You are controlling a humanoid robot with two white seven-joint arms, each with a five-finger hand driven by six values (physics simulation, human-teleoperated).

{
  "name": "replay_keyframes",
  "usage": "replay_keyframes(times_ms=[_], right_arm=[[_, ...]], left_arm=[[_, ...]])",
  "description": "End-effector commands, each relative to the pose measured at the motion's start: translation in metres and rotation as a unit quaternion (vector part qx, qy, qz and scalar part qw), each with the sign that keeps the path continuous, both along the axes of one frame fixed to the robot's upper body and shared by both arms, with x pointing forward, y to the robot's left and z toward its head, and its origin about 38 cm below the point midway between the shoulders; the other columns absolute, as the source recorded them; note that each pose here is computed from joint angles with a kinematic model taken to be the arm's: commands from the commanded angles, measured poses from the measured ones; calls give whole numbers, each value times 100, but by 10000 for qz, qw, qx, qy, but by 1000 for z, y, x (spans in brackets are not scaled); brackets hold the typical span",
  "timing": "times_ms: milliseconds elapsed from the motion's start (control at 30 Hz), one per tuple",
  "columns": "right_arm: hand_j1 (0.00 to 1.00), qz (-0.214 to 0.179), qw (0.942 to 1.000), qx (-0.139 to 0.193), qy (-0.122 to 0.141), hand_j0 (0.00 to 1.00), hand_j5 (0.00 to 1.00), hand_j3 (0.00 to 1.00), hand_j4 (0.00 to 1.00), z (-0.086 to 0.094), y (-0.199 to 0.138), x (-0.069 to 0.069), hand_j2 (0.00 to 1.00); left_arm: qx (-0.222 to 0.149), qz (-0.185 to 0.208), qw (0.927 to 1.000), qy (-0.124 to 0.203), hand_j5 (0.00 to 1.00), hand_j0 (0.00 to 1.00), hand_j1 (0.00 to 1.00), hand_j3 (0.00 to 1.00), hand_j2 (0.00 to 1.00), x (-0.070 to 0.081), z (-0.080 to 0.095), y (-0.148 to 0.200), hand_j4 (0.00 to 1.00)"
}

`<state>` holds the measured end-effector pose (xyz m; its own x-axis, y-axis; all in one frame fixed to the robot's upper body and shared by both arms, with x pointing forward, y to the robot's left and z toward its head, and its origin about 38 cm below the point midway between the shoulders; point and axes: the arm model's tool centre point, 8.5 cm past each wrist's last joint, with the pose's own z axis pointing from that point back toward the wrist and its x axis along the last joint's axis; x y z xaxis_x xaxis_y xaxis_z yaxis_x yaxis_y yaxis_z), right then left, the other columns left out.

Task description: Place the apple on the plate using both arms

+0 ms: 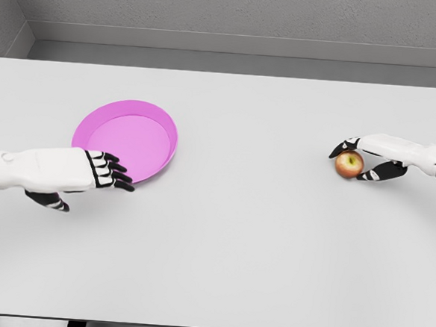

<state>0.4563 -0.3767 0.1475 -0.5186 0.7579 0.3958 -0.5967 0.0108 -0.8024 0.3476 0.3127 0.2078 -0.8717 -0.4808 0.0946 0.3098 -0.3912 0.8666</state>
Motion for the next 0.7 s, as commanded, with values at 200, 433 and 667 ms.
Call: replay_keyframes(times_ms=[200, 433, 667], right_arm=[[62, 3, 9999, 149, -9, 62, 62, 62, 62, 0, 5, 2, 62], [56, -27, 9997, 231, -25, 56, 56, 56, 56, 2, 5, 3, 56], [51, -38, 9995, 296, -100, 51, 51, 51, 51, 9, 5, 5, 51]], left_arm=[[-19, 18, 10000, 17, 100, 100, 100, 100, 100, 0, 0, 1, 100], [-25, 14, 10000, 10, 100, 100, 100, 100, 100, 0, 0, 0, 100], [-25, 14, 10000, 10, 100, 100, 100, 100, 100, 0, 0, 0, 100]])
